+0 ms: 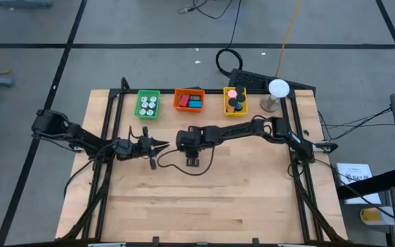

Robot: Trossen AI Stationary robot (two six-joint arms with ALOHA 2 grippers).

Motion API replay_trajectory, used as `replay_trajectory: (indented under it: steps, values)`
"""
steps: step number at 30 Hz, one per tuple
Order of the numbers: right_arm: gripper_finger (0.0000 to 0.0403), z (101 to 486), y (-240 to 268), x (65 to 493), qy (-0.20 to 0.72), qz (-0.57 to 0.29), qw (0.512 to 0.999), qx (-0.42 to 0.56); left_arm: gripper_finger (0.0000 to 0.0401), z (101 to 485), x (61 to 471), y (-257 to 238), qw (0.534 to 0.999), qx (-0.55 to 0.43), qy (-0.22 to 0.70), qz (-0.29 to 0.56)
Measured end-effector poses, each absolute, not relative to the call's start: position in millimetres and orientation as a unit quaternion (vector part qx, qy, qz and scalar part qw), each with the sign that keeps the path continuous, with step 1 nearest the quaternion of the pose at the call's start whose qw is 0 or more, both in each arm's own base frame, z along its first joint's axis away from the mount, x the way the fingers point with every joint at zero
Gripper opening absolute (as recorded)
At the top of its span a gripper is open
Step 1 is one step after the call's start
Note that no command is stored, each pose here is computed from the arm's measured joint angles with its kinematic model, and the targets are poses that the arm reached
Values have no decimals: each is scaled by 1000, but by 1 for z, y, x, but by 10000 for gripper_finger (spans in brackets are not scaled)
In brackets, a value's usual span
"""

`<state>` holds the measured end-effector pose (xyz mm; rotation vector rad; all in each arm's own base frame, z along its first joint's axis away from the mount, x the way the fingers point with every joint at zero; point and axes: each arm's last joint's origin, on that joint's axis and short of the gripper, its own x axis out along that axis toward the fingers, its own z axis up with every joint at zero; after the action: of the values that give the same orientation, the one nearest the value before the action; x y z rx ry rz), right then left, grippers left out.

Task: Pick & Place Office items
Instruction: Put the blue charger adaptor into the green bin

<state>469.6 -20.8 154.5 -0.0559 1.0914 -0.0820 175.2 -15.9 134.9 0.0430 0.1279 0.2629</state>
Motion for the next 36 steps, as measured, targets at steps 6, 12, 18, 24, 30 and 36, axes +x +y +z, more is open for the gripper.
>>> replay_trajectory:
  steps: [6, 12, 18, 24, 30, 36]
  values:
    - [178, 153, -20, 470, 517, -39, 854, -28, 42, 135, 175, -16, 989, 21, 64, 131]
    - [216, 158, -19, 473, 497, -57, 865, -39, 42, 135, 175, -16, 989, 21, 64, 131]
    - [234, 212, -10, 459, 464, -58, 881, -66, 42, 134, 175, -16, 989, 22, 68, 130]
    - [171, 249, -1, 411, 449, -59, 888, -81, 42, 134, 175, -16, 989, -6, 67, 132]
    - [67, 232, -3, 346, 391, -96, 915, -35, 42, 135, 180, -17, 987, -40, 75, 135]
    - [8, 205, -2, 282, 343, -109, 933, 12, 42, 145, 206, -23, 976, -67, 148, 143]
